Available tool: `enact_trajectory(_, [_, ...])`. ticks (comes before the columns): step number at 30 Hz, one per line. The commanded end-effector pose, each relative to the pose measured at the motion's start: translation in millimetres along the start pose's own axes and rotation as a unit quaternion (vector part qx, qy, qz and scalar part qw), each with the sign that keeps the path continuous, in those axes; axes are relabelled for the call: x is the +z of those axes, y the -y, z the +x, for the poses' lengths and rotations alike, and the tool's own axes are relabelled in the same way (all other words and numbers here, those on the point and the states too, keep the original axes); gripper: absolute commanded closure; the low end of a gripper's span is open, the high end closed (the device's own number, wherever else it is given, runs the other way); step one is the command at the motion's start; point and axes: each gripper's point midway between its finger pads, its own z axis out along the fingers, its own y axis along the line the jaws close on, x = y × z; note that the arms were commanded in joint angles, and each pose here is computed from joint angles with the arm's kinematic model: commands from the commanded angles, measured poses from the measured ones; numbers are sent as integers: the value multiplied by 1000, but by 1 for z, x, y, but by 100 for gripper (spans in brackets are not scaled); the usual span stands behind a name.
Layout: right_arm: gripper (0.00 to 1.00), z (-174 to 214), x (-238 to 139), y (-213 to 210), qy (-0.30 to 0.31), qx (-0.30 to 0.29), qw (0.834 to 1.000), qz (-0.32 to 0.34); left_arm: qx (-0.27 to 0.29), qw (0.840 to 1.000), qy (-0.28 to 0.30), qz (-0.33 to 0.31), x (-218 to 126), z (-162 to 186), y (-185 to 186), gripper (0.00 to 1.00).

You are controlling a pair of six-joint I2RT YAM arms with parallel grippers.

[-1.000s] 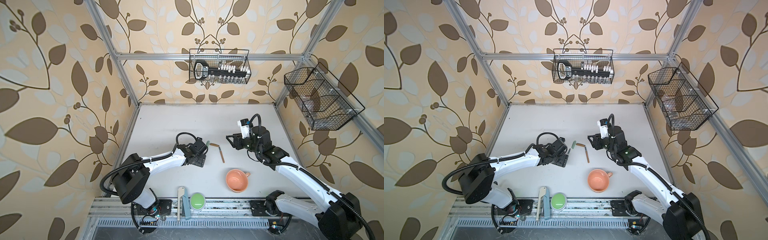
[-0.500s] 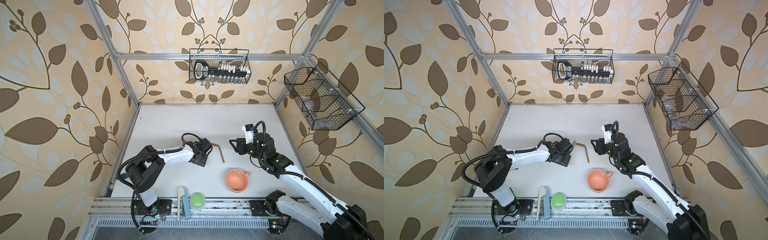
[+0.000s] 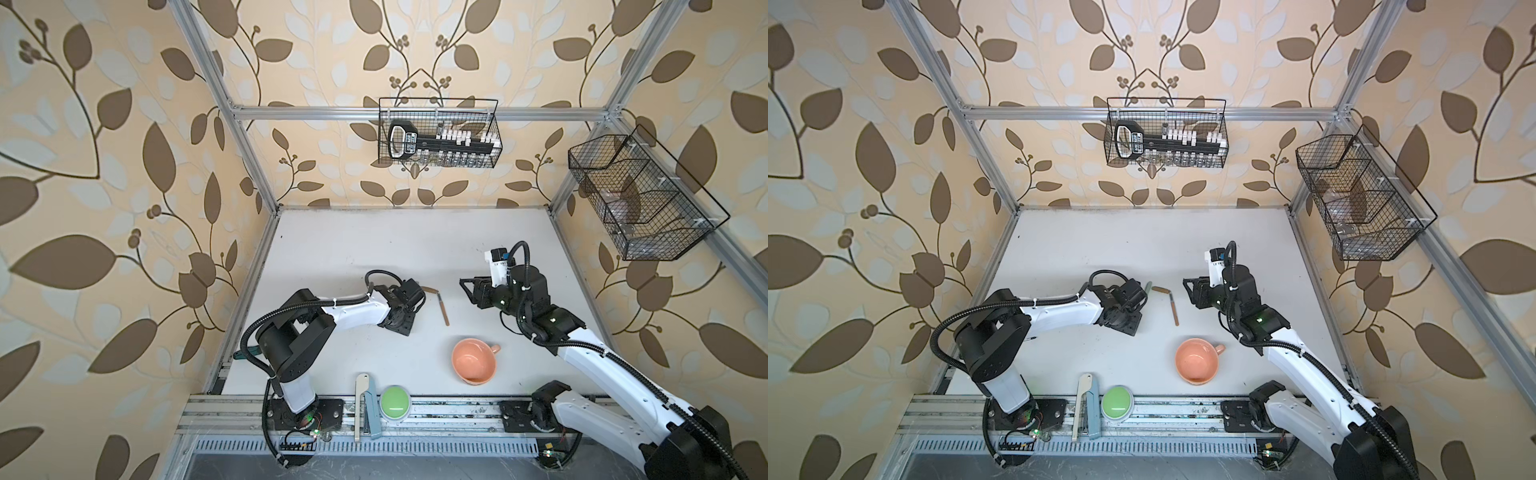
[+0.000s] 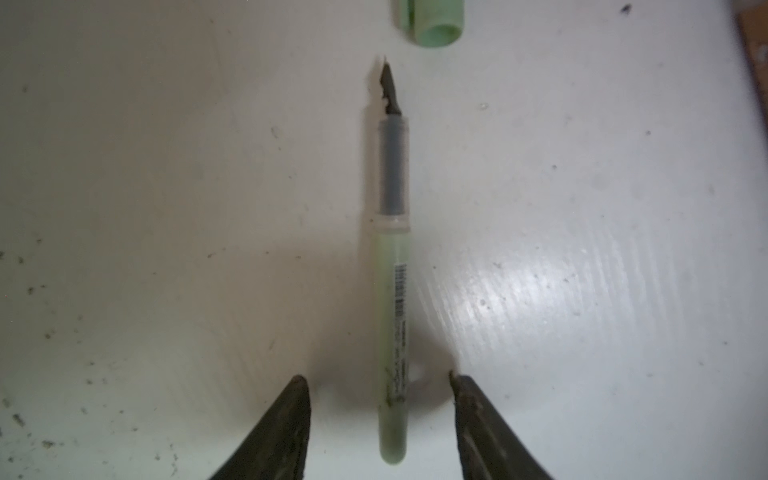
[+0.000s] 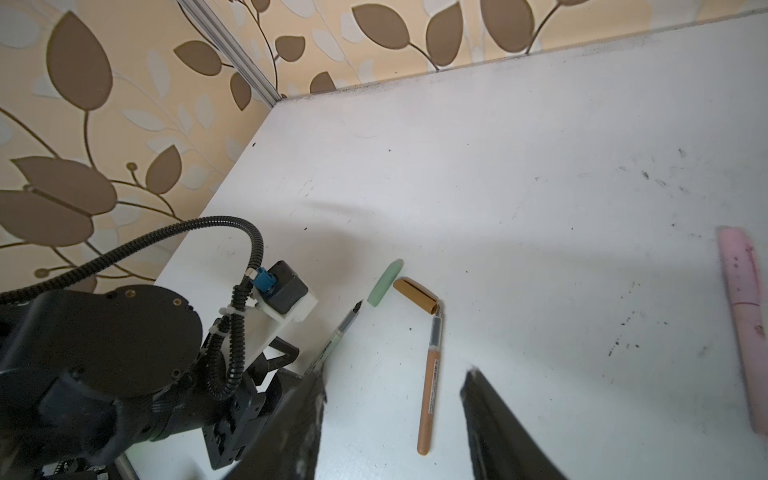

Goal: Insert the pens into the pen caps
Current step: 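Lower the left gripper onto the light green pen and grasp it while right returns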

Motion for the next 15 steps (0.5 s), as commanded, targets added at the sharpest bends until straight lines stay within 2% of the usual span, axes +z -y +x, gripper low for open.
enact_trajectory(1, [45, -3, -4, 3, 7, 6, 1000, 9, 1, 1000, 7, 19, 0, -3, 10, 48])
enact_trajectory(8, [45, 3, -2, 6, 0, 11, 1000, 11, 7, 1000, -4, 15, 12, 0, 10, 57])
enact_trajectory(15, [44, 4, 1, 4, -4, 15, 1000, 5, 9, 1000, -2, 7, 16, 3, 6, 75])
